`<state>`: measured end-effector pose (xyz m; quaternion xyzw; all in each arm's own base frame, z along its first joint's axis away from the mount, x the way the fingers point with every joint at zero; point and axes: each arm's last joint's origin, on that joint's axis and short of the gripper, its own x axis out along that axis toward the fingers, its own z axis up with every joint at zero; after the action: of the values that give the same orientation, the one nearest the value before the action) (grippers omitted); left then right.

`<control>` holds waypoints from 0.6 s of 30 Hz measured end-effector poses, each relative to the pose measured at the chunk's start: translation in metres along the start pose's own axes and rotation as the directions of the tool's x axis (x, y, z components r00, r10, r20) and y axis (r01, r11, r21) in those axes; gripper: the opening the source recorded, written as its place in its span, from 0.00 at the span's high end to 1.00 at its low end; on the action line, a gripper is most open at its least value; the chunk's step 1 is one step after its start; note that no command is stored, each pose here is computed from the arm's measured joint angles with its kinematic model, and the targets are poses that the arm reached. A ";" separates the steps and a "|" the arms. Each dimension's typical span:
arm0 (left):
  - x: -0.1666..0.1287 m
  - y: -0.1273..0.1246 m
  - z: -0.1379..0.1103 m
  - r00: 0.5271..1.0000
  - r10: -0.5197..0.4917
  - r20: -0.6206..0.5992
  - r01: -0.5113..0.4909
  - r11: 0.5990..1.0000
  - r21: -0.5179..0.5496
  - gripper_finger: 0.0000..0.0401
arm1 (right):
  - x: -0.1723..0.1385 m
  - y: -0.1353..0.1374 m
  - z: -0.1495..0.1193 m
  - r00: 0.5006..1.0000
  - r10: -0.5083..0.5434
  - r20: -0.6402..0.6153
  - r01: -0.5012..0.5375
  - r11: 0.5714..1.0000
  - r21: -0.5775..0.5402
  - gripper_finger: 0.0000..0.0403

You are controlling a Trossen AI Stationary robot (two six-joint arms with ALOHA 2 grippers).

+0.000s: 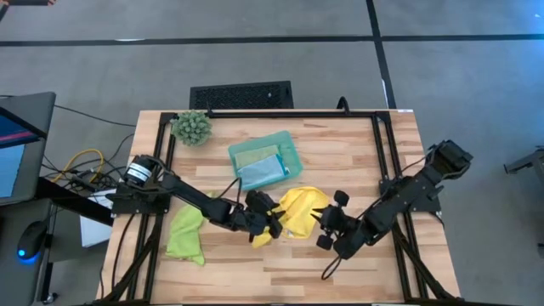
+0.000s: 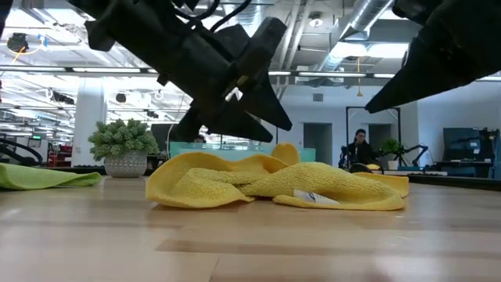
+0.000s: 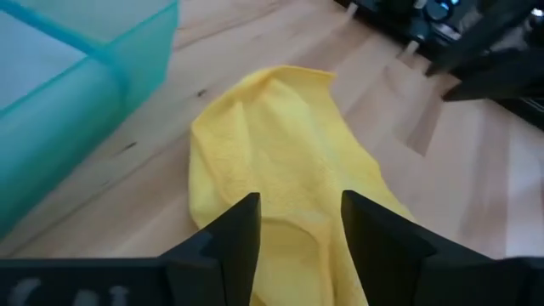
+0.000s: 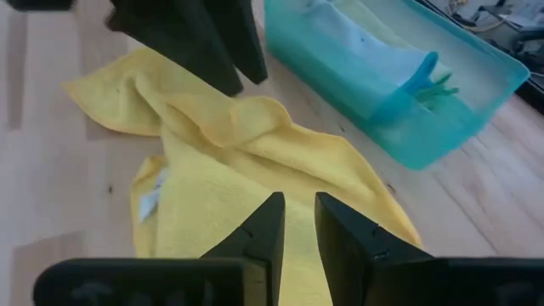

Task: Fold microfiber towels
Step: Fold the yellow towel

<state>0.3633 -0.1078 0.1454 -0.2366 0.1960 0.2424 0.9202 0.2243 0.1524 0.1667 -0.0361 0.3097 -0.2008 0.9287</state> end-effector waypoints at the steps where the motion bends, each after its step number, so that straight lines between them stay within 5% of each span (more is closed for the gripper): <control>1: 0.001 0.001 0.000 1.000 0.000 -0.006 0.000 1.000 -0.006 0.60 | 0.000 0.000 0.000 1.000 0.003 0.002 -0.003 1.000 0.004 0.77; 12: 0.004 0.008 -0.003 0.990 -0.014 -0.137 0.002 0.996 -0.094 0.41 | -0.002 0.002 0.007 0.999 0.032 0.038 -0.033 0.999 0.009 0.77; 18: 0.010 0.011 0.004 0.987 -0.052 -0.149 0.030 0.989 -0.141 0.44 | -0.002 0.004 0.008 0.998 0.043 0.050 -0.043 0.999 -0.002 0.77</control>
<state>0.3661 -0.0935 0.1397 -0.3218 0.2437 0.2175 0.8887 0.2289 0.1561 0.1738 -0.0349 0.2874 -0.1798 0.9402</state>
